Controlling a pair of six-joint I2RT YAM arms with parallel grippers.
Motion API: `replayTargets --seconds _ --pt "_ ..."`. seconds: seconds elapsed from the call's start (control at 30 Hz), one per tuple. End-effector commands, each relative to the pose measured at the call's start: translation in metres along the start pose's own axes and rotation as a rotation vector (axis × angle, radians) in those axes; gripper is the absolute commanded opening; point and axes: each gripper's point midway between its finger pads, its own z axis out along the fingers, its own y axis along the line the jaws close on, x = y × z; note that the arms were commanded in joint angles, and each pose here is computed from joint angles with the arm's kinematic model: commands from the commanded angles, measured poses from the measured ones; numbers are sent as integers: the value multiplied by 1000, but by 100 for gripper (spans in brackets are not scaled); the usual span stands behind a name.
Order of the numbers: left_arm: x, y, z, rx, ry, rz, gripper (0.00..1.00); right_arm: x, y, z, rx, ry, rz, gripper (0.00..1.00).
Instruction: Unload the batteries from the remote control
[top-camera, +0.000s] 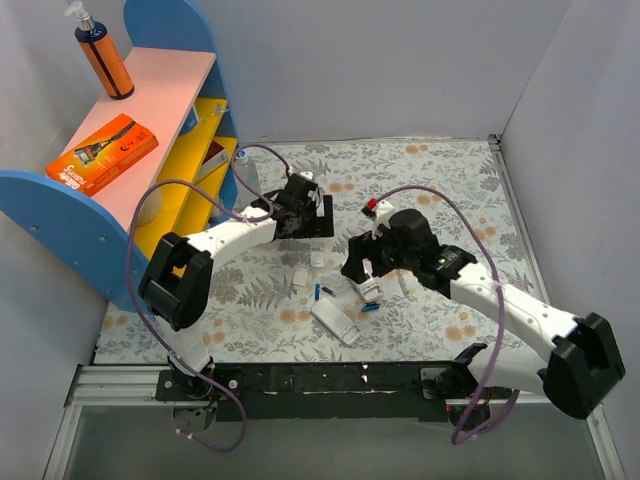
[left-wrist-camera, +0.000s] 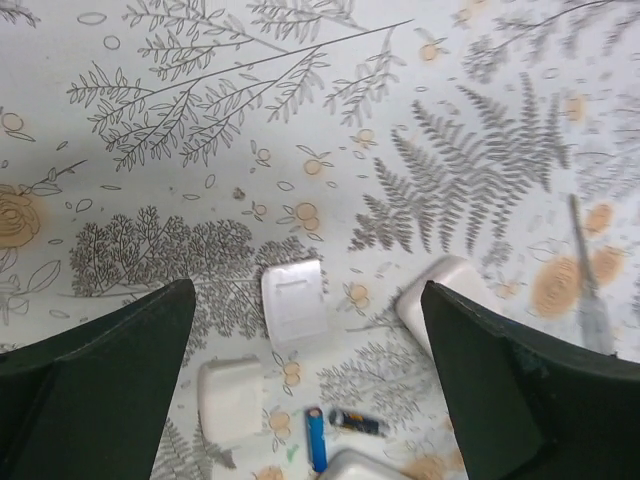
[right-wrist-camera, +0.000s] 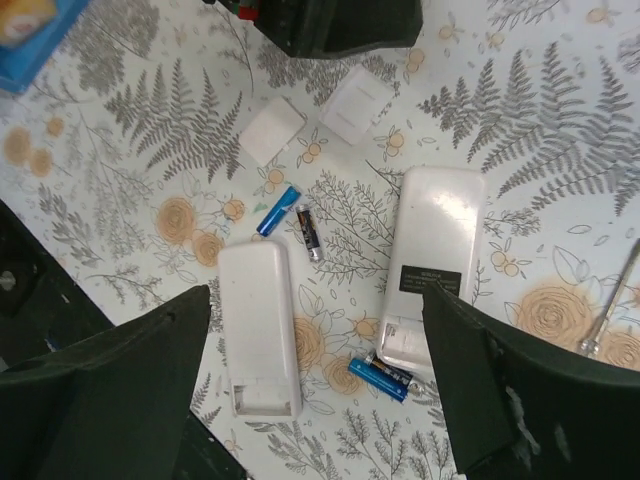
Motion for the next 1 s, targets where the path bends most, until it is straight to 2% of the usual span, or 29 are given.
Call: replayTargets --seconds 0.0,0.03,0.1,0.13,0.17,0.27,0.37,0.43,0.63,0.97 --pt "-43 -25 -70 128 -139 -19 98 -15 2 -46 57 -89 2 93" --pt "-49 -32 -91 176 -172 -20 98 -19 2 -61 77 -129 8 94" --pt "-43 -33 -108 224 -194 -19 98 -24 2 -76 105 -176 76 95" --pt "-46 -45 -135 316 -224 -11 98 -26 -4 -89 148 -214 109 95" --pt "-33 -43 -139 342 -207 -8 98 -25 -6 -94 164 -225 128 95" --pt "-30 -53 -179 462 -262 2 98 -22 -8 -109 191 -250 177 95" --pt "-19 -46 -201 498 -297 -19 98 -17 -19 -120 262 -276 272 96" --pt "-7 -42 -203 510 -286 -25 98 -17 -22 -125 283 -302 307 96" --pt "14 -41 -218 588 -282 -53 98 -25 -13 -131 226 -351 266 94" --pt "7 -34 -229 571 -342 -60 98 -23 -14 -134 230 -343 259 92"
